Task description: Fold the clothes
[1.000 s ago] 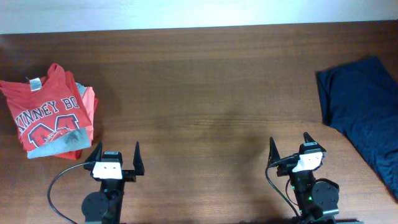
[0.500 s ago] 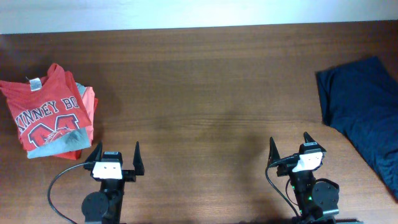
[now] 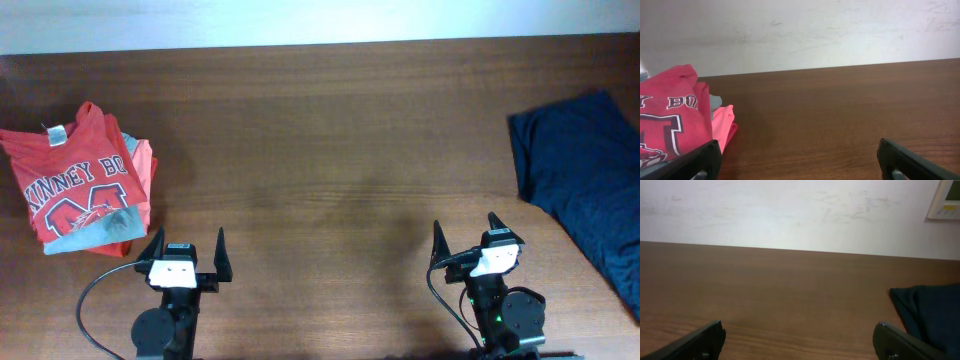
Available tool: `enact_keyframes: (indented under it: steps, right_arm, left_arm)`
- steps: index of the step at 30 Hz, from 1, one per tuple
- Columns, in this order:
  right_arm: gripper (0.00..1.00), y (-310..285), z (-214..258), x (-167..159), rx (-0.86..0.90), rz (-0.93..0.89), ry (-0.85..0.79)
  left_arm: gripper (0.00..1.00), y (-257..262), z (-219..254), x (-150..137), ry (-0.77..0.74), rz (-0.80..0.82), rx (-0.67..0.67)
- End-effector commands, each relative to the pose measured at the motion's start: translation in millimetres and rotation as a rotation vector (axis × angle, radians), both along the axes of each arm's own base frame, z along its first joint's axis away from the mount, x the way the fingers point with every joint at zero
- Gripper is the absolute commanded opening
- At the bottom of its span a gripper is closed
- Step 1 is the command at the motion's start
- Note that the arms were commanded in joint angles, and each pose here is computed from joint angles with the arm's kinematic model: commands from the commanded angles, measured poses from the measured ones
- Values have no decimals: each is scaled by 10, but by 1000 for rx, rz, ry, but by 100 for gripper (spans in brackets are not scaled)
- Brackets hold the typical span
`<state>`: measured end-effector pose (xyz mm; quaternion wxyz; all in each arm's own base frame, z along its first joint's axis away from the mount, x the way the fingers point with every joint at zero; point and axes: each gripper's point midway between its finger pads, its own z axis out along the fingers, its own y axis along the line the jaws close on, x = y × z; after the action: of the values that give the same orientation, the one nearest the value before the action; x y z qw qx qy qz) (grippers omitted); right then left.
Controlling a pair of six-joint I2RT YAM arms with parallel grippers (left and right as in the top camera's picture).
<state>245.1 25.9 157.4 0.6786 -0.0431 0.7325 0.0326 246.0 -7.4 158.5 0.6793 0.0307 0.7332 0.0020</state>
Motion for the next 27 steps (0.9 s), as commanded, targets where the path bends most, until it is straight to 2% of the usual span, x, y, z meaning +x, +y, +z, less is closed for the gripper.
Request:
enact_keyframes:
  steps: [1,27]
  right_arm:
    - [99,11,-17,-4,1,8,2]
    - [99,10,-24,-3,1,8,5]
  left_arm:
    - [99,-35,-12,-3,-1,-18,-11]
    - [99,-52,-13,-4,-1,-28,-12]
